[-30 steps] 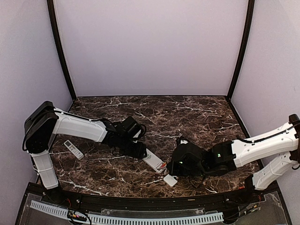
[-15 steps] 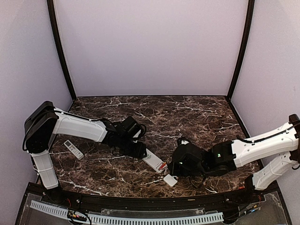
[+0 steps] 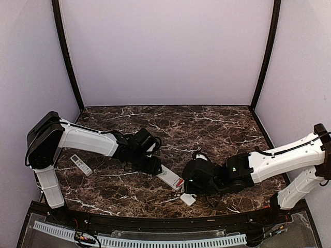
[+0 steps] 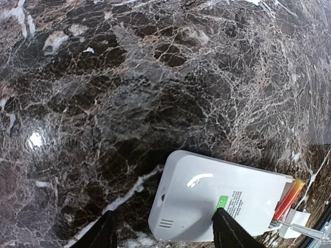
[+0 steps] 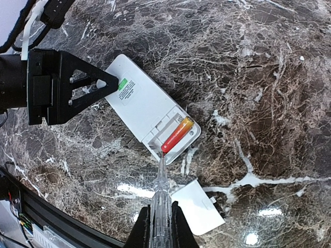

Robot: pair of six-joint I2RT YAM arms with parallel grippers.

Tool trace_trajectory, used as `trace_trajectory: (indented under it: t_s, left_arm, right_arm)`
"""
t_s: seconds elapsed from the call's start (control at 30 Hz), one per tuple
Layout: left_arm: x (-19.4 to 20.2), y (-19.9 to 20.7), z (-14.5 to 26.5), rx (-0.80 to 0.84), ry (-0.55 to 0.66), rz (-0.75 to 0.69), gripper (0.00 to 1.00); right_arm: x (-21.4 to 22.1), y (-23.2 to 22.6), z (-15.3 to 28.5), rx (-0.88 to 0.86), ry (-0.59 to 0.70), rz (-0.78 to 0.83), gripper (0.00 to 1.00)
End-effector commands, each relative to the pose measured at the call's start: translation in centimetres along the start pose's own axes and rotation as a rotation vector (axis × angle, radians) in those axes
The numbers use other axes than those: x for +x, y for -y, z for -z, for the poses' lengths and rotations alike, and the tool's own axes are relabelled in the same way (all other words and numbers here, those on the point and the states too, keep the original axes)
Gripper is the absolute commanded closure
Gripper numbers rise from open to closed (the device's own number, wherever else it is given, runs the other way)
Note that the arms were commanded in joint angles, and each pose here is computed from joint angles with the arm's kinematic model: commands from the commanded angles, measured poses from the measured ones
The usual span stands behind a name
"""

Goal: Unload the batteries from the remote control
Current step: Remove the remote control without the battery cover.

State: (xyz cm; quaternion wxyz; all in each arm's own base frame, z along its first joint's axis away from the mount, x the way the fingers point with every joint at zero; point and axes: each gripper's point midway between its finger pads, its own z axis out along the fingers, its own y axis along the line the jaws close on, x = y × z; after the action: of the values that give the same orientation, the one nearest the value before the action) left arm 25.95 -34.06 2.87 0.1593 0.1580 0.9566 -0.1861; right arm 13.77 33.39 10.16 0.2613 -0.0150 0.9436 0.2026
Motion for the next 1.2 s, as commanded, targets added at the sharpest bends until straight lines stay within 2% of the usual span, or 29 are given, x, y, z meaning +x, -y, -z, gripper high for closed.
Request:
trace_trajectory:
  t_s: [0.0, 0.17, 0.6, 1.17]
  left_arm:
    - [1.2, -0.8, -0.7, -0.025, -0.047, -0.004, 0.38]
    - [1.3, -0.8, -0.8, -0.024, -0.049, -0.004, 0.38]
    - [1.3, -0.6, -0.9, -0.012, -0.054, -0.004, 0.38]
    - [1.7, -0.7, -0.9, -0.009, -0.066, 0.0, 0.38]
  right_arm:
    - [-0.5, 2.2, 0.8, 0.112, 0.041, 0.001, 1.0]
    - [-1.0, 2.9, 1.2, 0.131, 0.079, -0.026, 1.0]
    - [-1.0, 2.0, 0.1, 0.008, 0.123, -0.074, 1.0]
    - [-3.7, 1.9, -0.5, -0.056, 0.196, -0.107, 1.0]
